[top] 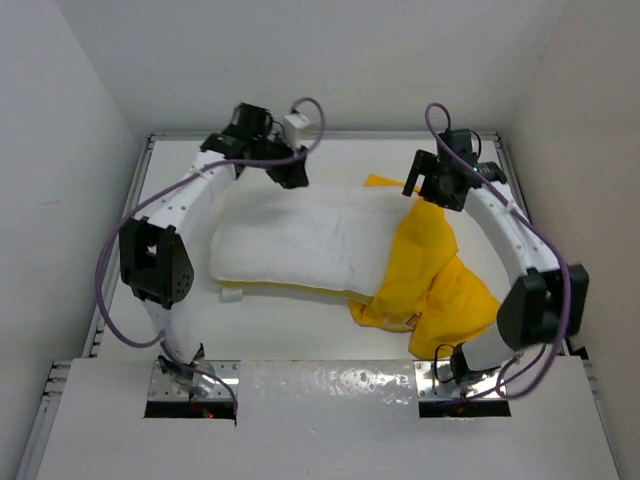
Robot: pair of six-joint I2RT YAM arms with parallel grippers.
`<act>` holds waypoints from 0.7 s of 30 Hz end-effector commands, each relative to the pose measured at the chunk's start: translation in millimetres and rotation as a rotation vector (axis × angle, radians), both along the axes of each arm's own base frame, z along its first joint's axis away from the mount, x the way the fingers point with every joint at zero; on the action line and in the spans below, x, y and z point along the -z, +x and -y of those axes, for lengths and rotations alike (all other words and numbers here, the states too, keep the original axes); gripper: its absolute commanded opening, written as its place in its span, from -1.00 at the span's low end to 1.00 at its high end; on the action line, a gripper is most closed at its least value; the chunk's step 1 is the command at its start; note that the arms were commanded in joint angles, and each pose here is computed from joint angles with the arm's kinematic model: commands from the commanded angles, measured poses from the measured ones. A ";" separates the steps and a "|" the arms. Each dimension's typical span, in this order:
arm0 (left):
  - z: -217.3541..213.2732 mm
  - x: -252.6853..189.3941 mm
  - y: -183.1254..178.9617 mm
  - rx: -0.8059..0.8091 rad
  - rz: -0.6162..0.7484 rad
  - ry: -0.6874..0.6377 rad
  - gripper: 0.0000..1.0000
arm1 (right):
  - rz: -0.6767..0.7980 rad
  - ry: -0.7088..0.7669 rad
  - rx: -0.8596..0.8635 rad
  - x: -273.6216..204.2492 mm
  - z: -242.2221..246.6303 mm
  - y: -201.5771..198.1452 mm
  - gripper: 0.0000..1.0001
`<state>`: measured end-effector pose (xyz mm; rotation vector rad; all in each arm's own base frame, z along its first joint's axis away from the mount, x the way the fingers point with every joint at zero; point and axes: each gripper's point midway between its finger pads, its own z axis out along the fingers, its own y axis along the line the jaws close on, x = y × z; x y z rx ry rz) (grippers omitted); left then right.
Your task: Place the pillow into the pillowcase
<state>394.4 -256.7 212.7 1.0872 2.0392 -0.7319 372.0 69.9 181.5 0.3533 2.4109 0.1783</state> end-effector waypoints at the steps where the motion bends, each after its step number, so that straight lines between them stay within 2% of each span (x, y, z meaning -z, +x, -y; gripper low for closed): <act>1: -76.0 9.0 80.5 -0.372 -0.026 0.005 -0.03 | -0.011 -0.108 0.160 15.6 33.3 35.9 0.82; 2: -99.7 14.0 95.2 -0.444 -0.017 0.035 0.17 | -0.015 -0.103 0.179 26.1 33.4 50.6 0.98; 3: -109.1 20.6 107.9 -0.473 -0.014 0.050 0.38 | -0.019 -0.097 0.195 30.6 33.8 57.5 0.98; 5: -130.6 22.2 126.1 -0.537 0.016 0.074 0.53 | -0.042 -0.070 0.203 46.8 26.3 75.2 0.98; 8: -146.1 42.6 143.0 -0.561 0.007 0.100 0.62 | -0.060 0.001 0.178 63.7 9.5 95.2 0.98; 9: -149.5 62.4 145.7 -0.555 -0.023 0.122 0.63 | -0.102 0.016 0.166 84.6 4.1 99.2 0.93; 11: -152.8 84.4 146.6 -0.554 -0.062 0.145 0.65 | -0.121 0.089 0.133 91.2 -13.3 111.1 0.80; 12: -153.1 104.6 143.8 -0.556 -0.108 0.161 0.65 | -0.164 0.113 0.118 110.3 -21.0 113.8 0.58; 13: -151.8 124.4 134.4 -0.554 -0.161 0.165 0.65 | -0.149 0.147 0.101 107.5 -29.1 123.0 0.43; 14: -148.7 132.3 131.4 -0.558 -0.179 0.145 0.60 | -0.157 0.187 0.067 111.3 -43.5 125.1 0.25; 15: -145.0 138.7 125.8 -0.546 -0.194 0.132 0.54 | -0.168 0.199 0.051 120.5 -51.0 128.0 -0.11; 16: -134.9 143.1 116.0 -0.509 -0.217 0.102 0.42 | -0.129 0.212 0.025 114.9 -60.3 138.9 -0.26; 17: -131.4 148.6 102.2 -0.478 -0.227 0.096 0.11 | -0.117 0.215 -0.010 114.0 -74.3 142.2 -0.38; 18: -125.9 148.9 93.4 -0.439 -0.229 0.087 0.03 | -0.129 0.221 -0.064 124.7 -85.8 145.4 -0.48; 19: -112.7 154.6 71.8 -0.362 -0.270 0.054 -0.06 | -0.088 0.231 -0.109 111.2 -100.6 158.9 -0.55; 21: -97.2 136.6 34.5 -0.212 -0.243 0.022 -0.28 | -0.100 0.247 -0.239 115.6 -149.9 164.5 -0.78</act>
